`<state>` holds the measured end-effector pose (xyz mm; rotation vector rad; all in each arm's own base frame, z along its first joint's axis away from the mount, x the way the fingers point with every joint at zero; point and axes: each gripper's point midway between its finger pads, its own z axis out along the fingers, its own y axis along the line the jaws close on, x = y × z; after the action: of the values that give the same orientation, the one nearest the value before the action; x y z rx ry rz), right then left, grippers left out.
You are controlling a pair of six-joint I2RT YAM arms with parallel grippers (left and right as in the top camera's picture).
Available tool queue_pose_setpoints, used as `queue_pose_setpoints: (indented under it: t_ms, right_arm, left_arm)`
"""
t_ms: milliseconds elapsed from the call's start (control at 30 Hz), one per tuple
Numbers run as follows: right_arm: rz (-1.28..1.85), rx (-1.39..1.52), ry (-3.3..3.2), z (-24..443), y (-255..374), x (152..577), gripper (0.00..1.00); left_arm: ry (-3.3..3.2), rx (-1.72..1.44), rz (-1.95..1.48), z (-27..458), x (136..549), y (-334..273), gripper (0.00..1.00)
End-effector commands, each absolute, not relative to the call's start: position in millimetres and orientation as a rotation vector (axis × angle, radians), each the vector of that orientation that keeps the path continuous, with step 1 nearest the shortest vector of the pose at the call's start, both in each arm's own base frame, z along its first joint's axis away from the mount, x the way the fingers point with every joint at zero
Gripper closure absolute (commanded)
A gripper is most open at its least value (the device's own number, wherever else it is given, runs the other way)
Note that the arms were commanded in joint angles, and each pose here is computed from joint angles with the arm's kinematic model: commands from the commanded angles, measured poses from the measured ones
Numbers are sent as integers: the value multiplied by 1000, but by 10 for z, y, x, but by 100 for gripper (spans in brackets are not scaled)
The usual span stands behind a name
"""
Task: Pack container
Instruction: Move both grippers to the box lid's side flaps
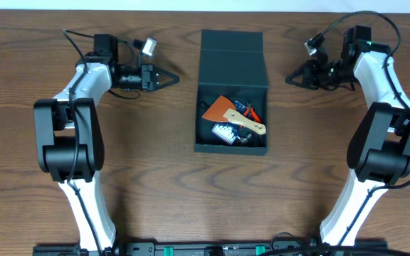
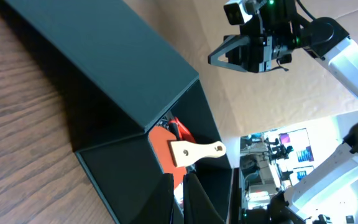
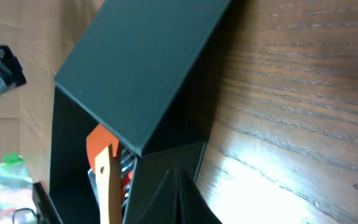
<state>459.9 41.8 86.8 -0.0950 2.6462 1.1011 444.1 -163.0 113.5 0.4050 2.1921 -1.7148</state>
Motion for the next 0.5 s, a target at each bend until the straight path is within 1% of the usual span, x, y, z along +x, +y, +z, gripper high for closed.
queue_pose_setpoints:
  t_ms: [0, 467]
  right_arm:
    - [1189, 9, 2639, 843, 466, 4562, 99]
    - [1212, 132, 2658, 645, 457, 4631, 99]
  left_arm:
    - [2300, 361, -1669, 902, 4453, -1699, 94]
    - [2576, 268, -1313, 412, 4562, -1766, 94]
